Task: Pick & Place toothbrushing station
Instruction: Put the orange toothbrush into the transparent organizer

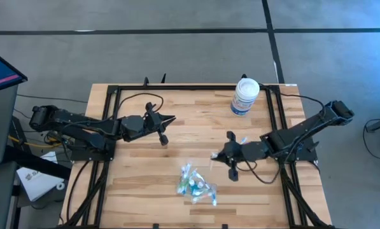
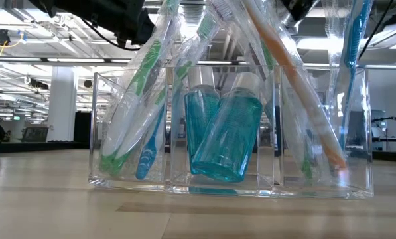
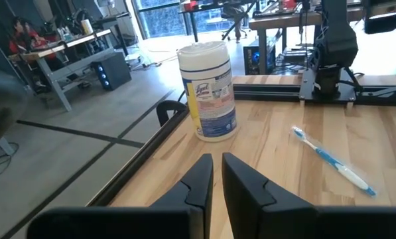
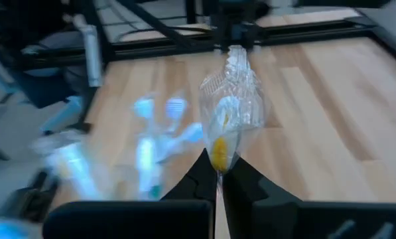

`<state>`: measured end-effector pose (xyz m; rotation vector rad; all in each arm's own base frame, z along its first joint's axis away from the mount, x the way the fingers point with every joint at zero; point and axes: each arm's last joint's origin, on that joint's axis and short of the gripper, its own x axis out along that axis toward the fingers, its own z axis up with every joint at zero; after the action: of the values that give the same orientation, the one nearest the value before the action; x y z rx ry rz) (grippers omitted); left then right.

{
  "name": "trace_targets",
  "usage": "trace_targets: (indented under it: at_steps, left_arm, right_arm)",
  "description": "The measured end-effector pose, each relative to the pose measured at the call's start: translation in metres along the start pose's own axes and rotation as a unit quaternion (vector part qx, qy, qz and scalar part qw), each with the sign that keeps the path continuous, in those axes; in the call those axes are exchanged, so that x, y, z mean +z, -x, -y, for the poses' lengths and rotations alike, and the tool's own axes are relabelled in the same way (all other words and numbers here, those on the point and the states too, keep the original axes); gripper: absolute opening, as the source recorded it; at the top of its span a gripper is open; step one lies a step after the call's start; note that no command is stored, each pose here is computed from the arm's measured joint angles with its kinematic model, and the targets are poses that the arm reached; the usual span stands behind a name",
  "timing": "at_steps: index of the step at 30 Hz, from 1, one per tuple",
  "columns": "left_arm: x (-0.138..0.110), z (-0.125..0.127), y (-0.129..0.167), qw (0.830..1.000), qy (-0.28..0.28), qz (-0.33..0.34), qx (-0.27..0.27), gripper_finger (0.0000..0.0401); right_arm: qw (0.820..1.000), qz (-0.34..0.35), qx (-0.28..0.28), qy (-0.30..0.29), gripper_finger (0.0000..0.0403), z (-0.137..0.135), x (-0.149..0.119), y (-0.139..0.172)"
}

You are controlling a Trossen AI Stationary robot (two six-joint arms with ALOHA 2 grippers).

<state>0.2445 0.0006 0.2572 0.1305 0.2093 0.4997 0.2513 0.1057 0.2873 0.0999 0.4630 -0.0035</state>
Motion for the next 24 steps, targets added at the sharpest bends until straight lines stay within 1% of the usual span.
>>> trace_targets:
  at_steps: [8,11,13,24]
  left_arm:
    - [0.000,0.001,0.001,1.000,0.004,0.001,-0.005,0.0029]
    - [0.000,0.003,0.001,1.000,0.003,0.002,-0.020,0.0029]
    - [0.000,0.005,0.002,1.000,0.003,0.003,-0.028,0.0027]
    - [-0.001,0.010,0.005,0.999,-0.001,0.002,-0.041,0.0022]
  right_arm:
    - [0.999,0.004,0.043,-0.002,0.0000,-0.024,-0.006,0.007]
    - [1.000,0.001,0.027,-0.003,0.0000,-0.029,-0.011,0.005]
    - [1.000,-0.004,0.030,-0.002,0.0000,-0.033,-0.014,0.005]
    - [0.999,-0.031,0.034,0.002,0.0000,-0.049,-0.033,-0.022]
